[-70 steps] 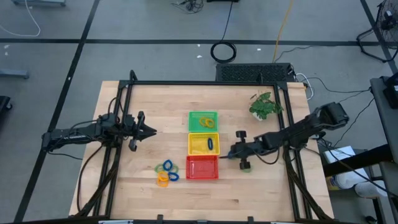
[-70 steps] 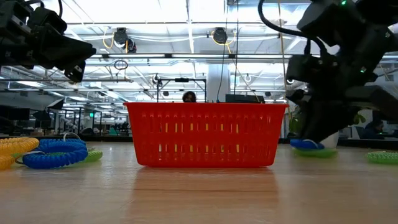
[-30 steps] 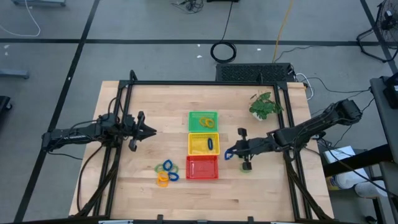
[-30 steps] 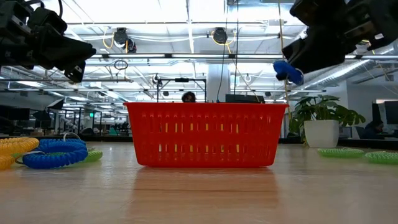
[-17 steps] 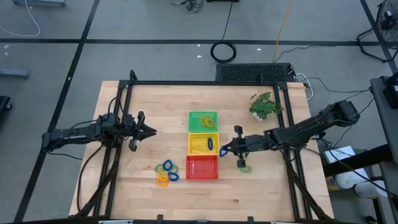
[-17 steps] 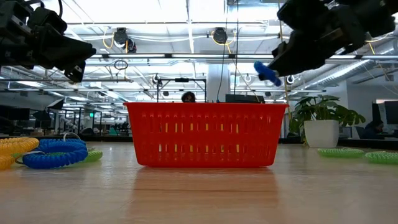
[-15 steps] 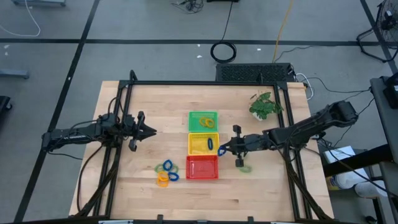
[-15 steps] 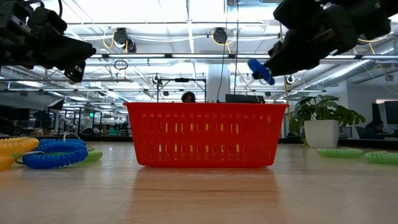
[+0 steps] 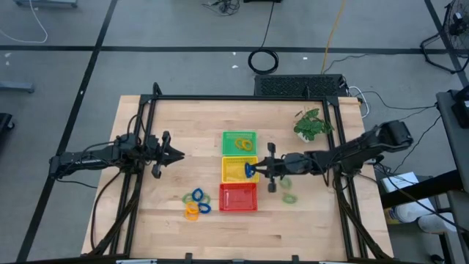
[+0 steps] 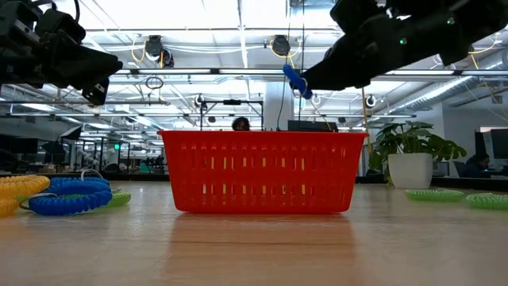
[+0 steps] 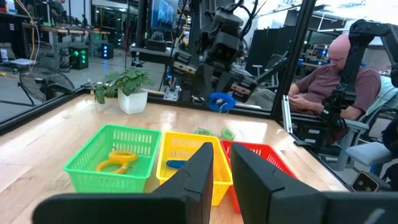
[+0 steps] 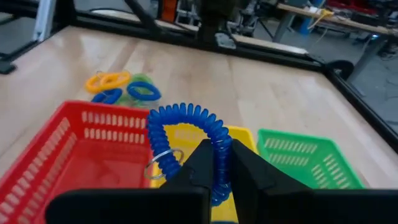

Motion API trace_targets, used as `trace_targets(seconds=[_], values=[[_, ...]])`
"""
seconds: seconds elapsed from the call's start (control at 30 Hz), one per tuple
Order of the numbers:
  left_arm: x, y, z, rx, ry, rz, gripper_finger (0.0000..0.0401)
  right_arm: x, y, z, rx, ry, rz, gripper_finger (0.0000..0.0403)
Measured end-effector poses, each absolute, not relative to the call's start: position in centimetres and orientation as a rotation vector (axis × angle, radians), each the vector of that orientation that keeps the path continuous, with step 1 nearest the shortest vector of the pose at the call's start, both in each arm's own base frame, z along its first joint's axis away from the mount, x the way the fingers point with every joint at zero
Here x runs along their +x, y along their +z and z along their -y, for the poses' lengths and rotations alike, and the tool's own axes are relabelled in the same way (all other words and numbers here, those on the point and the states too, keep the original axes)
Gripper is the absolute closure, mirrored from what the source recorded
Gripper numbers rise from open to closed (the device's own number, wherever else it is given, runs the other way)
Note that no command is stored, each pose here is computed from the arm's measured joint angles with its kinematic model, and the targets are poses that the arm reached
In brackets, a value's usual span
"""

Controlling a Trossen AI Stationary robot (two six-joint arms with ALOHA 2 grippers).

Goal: Sort spring keychains into baskets
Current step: Put the blue spring keychain into the yellow basket

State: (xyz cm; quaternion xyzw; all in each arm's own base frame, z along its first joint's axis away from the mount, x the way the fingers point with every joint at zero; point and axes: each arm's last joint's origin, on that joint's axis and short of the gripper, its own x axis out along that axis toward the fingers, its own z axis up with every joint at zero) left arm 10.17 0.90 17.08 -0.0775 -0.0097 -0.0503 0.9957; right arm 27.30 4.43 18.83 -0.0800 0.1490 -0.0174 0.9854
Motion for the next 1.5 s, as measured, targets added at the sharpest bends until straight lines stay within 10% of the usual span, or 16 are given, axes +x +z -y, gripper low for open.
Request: trace_targets(seconds=[1.5], values=[[10.2,17.1,-0.9,-0.155,-0.101,0.019,0.0341,30.2,21.1,-3.0,-0.16,-0.095,-0.546,0.0358]])
